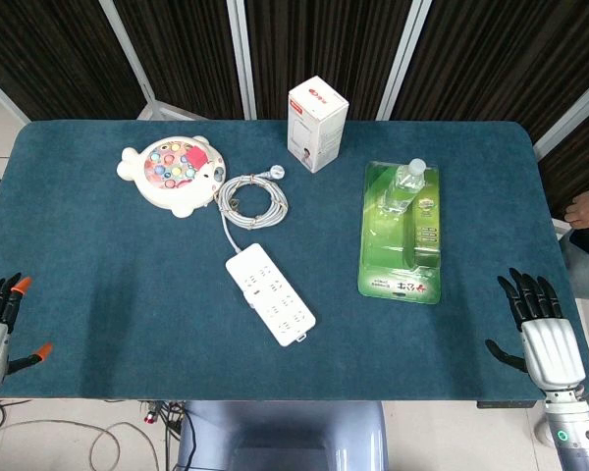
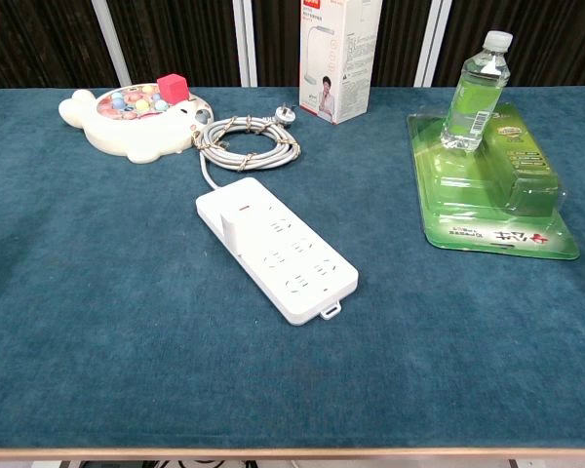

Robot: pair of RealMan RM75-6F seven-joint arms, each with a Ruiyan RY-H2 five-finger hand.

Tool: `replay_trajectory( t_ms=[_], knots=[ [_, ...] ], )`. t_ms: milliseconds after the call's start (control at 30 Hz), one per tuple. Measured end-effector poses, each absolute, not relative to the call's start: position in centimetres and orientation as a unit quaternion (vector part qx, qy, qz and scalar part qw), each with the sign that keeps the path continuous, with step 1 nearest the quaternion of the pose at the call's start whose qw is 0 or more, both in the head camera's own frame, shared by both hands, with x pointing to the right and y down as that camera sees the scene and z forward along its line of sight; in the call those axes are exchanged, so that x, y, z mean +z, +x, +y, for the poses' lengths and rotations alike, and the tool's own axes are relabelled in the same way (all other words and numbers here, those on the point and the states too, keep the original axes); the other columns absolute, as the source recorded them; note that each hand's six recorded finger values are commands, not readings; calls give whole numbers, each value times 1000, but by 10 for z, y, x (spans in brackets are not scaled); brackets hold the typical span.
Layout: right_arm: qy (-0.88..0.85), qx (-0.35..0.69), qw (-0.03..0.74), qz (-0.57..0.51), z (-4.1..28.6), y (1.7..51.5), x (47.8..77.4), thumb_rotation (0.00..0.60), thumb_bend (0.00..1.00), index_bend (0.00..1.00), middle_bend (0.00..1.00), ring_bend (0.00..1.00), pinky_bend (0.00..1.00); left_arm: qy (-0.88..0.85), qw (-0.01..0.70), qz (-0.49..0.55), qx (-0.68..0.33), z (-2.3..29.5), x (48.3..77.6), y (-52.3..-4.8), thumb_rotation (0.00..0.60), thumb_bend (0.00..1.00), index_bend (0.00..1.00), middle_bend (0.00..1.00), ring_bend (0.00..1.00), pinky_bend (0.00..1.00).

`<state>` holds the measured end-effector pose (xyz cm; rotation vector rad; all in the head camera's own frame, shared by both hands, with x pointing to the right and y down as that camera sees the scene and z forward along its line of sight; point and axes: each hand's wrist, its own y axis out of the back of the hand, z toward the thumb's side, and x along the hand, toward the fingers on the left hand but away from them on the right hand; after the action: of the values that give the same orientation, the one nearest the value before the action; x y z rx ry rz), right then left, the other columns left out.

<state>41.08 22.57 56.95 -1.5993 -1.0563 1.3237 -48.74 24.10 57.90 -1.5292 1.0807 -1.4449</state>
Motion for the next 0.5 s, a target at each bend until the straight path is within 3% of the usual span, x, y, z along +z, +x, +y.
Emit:
replay_trajectory(
  t_ms=[500],
  knots=[
    [-642, 518, 390, -409, 226, 408, 572, 600, 235, 0, 0, 0, 0, -606, 379, 417, -562, 241, 581, -483, 600, 0, 0, 0, 0, 0]
  ],
)
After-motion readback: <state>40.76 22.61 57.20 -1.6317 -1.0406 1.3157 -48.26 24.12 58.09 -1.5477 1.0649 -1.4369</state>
